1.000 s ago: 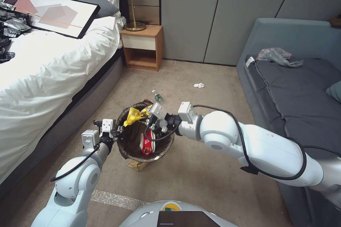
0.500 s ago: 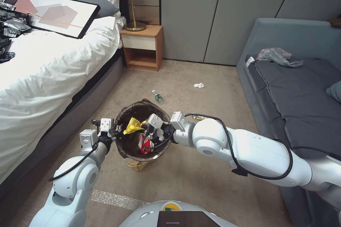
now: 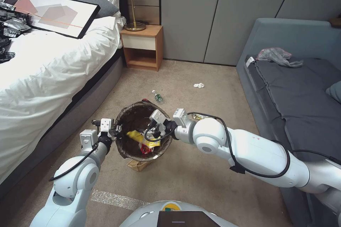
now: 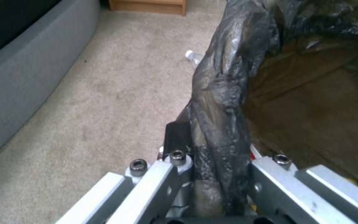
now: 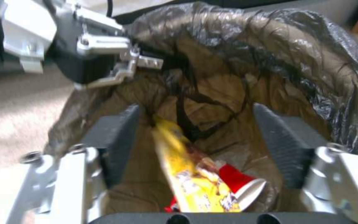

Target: Pick up the trash bin, then pick up the garbage from the floor and place it into the trash bin.

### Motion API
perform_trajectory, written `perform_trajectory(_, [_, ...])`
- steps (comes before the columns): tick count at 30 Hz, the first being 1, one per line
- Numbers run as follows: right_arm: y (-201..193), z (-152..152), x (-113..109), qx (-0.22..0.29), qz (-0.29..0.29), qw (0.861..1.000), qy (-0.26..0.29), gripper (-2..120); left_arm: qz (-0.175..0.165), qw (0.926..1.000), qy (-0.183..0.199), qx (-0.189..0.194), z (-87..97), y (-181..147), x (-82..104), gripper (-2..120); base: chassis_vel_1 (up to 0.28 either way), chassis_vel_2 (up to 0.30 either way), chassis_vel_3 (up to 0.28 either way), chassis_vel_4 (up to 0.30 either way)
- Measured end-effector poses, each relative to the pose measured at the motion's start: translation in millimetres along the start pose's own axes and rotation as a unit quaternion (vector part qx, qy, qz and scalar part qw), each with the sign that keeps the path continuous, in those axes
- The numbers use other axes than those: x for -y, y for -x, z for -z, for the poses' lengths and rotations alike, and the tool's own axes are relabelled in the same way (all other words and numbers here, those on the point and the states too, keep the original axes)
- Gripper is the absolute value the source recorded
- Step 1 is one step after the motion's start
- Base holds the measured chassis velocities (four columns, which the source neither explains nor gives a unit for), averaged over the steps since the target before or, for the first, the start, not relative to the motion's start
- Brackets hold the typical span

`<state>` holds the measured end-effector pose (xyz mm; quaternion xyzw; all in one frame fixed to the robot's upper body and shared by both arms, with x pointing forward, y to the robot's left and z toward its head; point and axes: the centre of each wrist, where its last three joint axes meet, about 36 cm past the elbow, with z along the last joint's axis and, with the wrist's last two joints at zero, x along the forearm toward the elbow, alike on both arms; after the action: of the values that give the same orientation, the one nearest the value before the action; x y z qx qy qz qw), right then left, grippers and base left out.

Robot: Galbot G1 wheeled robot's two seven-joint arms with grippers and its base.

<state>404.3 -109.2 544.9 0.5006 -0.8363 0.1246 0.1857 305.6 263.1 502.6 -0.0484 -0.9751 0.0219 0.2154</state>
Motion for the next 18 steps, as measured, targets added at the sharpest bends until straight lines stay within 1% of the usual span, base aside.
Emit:
perform_trajectory(2, [0,1,1,0.002,-0.002,1.0,0.008,80,0.0,1.0,0.0,0.0,-0.3,0,-0.5,0,0.0,0.0,0.0,0.0])
perform_trajectory(3, [0,4,1,0.004,-0.001,1.0,0.026,84,0.0,1.0,0.0,-0.001,-0.8,-1,-0.7,0,0.0,0.0,0.0,0.0])
perform_trajectory(4, [0,4,1,0.004,-0.001,1.0,0.026,84,0.0,1.0,0.0,-0.001,-0.8,-1,-0.7,0,0.0,0.0,0.0,0.0])
perform_trajectory(5, [0,6,1,0.007,-0.004,0.999,0.039,91,0.0,1.0,0.0,-0.002,-1.4,0,-0.6,0,0.0,0.0,0.0,0.0])
perform_trajectory(6, [-1,7,3,0.011,-0.008,0.999,0.045,95,0.0,1.0,-0.001,-0.002,-1.5,0,-0.9,0,0.0,0.0,0.0,0.0])
perform_trajectory(7, [-1,7,3,0.011,-0.008,0.999,0.045,95,0.0,1.0,-0.001,-0.002,-1.5,0,-0.9,0,0.0,0.0,0.0,0.0])
perform_trajectory(8, [-3,9,6,0.018,-0.013,0.998,0.053,99,0.0,1.0,-0.001,-0.002,-1.6,1,-1.3,0,0.0,0.0,0.0,0.0])
perform_trajectory(10, [-10,12,10,0.032,-0.019,0.997,0.072,100,0.001,1.0,-0.001,-0.003,-2.4,2,-2.0,0,0.0,0.0,0.0,0.0])
perform_trajectory(11, [-10,12,10,0.032,-0.019,0.997,0.072,100,0.001,1.0,-0.001,-0.003,-2.4,2,-2.0,0,0.0,0.0,0.0,0.0])
perform_trajectory(13, [-17,14,14,0.051,-0.023,0.994,0.093,100,0.0,1.0,-0.001,-0.004,-2.6,3,-2.2,0,0.0,0.0,0.0,0.0])
perform_trajectory(14, [-22,17,16,0.068,-0.026,0.992,0.103,100,0.0,1.0,-0.001,-0.004,-2.6,3,-2.2,0,0.0,0.0,0.0,0.0])
perform_trajectory(15, [-22,17,16,0.068,-0.026,0.992,0.103,100,0.0,1.0,-0.001,-0.004,-2.6,3,-2.2,0,0.0,0.0,0.0,0.0])
perform_trajectory(16, [-27,20,18,0.084,-0.03,0.99,0.112,100,0.0,1.0,-0.001,-0.004,-2.5,3,-2.1,0,0.0,0.0,0.0,0.0])
perform_trajectory(17, [-35,23,20,0.111,-0.041,0.985,0.127,100,0.0,1.0,-0.001,-0.004,-2.6,3,-2.1,0,0.0,0.0,0.0,0.0])
perform_trajectory(18, [-43,27,25,0.144,-0.071,0.977,0.142,100,0.0,1.0,-0.002,-0.003,-2.5,3,-2.3,0,0.0,0.0,0.0,0.0])
